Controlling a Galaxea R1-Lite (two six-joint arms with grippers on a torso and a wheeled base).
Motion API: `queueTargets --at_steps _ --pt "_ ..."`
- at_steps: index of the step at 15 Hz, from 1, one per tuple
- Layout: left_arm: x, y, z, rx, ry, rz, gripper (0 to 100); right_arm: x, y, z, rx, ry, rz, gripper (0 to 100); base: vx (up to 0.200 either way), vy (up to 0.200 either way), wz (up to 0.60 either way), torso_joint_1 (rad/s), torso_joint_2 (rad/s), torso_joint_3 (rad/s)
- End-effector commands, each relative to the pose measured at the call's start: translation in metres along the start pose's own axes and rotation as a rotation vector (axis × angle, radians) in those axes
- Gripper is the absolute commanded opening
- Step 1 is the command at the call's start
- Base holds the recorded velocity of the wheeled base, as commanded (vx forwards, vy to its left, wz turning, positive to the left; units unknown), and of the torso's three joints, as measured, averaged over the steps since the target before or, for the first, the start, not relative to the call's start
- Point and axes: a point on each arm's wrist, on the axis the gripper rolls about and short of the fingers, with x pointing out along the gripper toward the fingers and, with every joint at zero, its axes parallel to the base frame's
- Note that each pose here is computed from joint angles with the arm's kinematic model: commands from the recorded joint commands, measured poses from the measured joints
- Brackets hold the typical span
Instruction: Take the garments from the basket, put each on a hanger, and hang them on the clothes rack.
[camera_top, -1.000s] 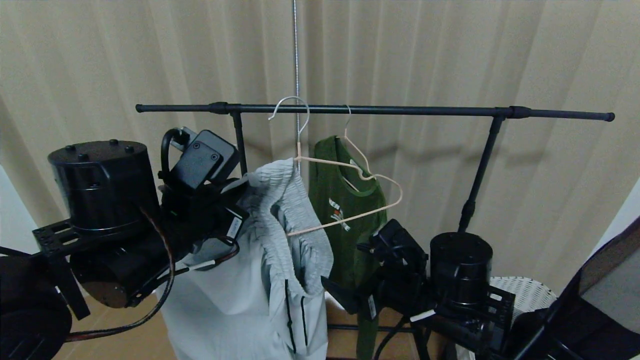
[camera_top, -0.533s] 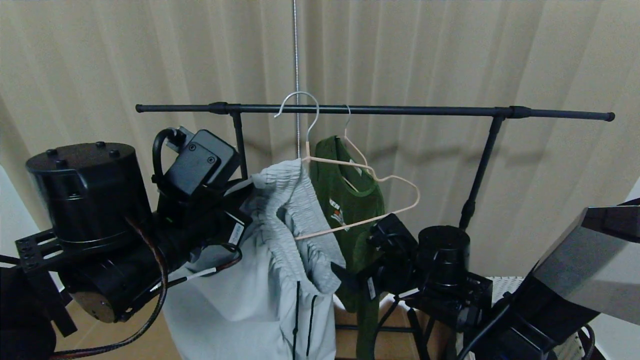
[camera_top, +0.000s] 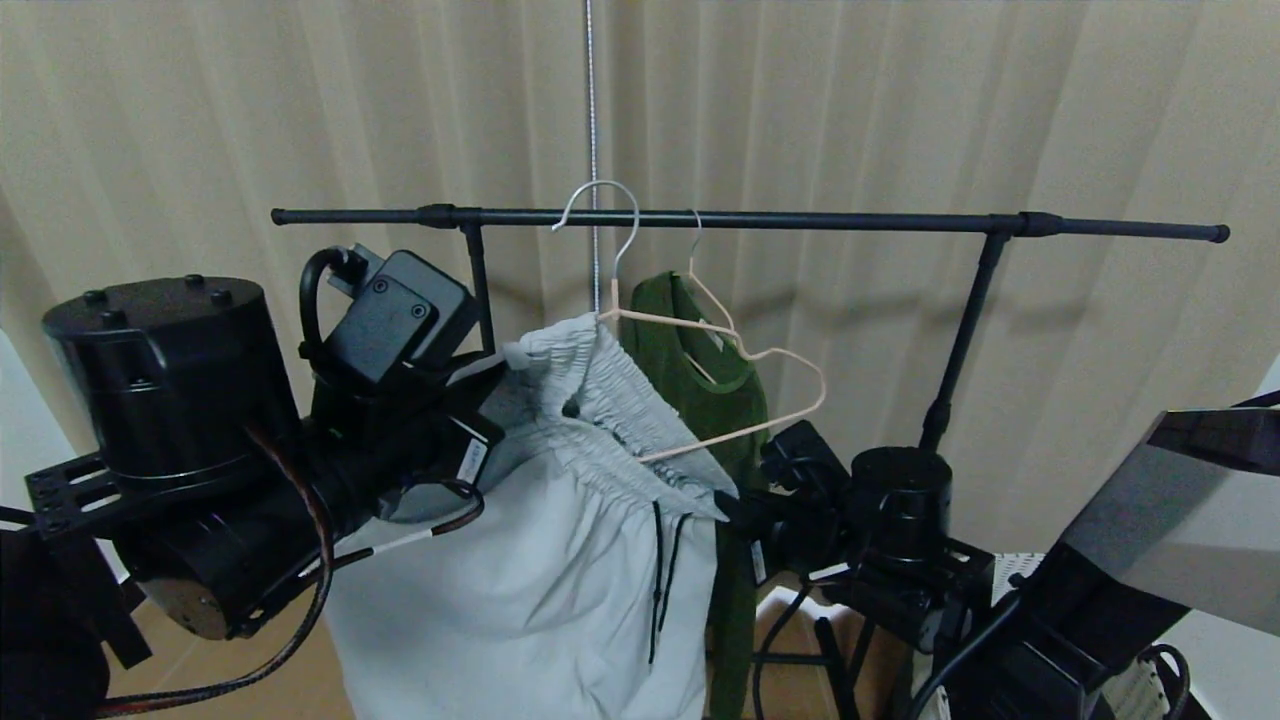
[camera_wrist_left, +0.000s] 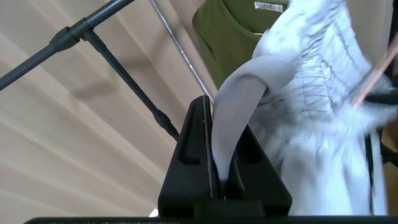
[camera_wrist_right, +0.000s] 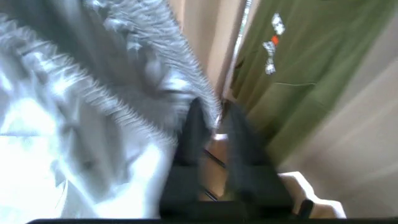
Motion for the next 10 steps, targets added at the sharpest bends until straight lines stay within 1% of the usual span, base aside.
queueTargets --at_steps 1,4,5,6,7,8,9,10 --pt "0.002 0.001 -0.002 0.0 0.011 0.009 0 -0.001 -0.012 0.002 0.01 -0.008 -0.043 0 0.0 0.0 0.0 0.0 0.0 0.0" --pt "0.003 0.002 -0.007 0.005 0.041 0.037 0 -0.002 -0.046 0.01 0.03 -0.082 -0.139 0 0.0 0.0 0.0 0.0 0.0 0.0" --pt "0.004 0.002 -0.007 0.005 0.042 0.04 0 -0.003 -0.049 0.01 0.033 -0.085 -0.149 0 0.0 0.0 0.0 0.0 0.0 0.0" --pt "0.009 0.0 -0.01 0.01 0.064 0.052 0 -0.004 -0.065 0.011 0.043 -0.094 -0.192 0 0.0 0.0 0.0 0.0 0.0 0.0" --pt "0.01 0.001 -0.012 0.011 0.074 0.059 0 -0.005 -0.073 0.013 0.048 -0.101 -0.216 0 0.0 0.0 0.0 0.0 0.0 0.0" --pt "0.01 0.001 -0.012 0.011 0.074 0.059 0 -0.005 -0.074 0.013 0.049 -0.101 -0.218 0 0.0 0.0 0.0 0.0 0.0 0.0" --pt "0.01 0.001 -0.014 0.013 0.081 0.059 0 -0.005 -0.087 0.018 0.056 -0.127 -0.253 0 0.0 0.0 0.0 0.0 0.0 0.0" --pt "0.01 0.001 -0.014 0.014 0.081 0.059 0 -0.005 -0.088 0.018 0.056 -0.127 -0.254 0 0.0 0.0 0.0 0.0 0.0 0.0"
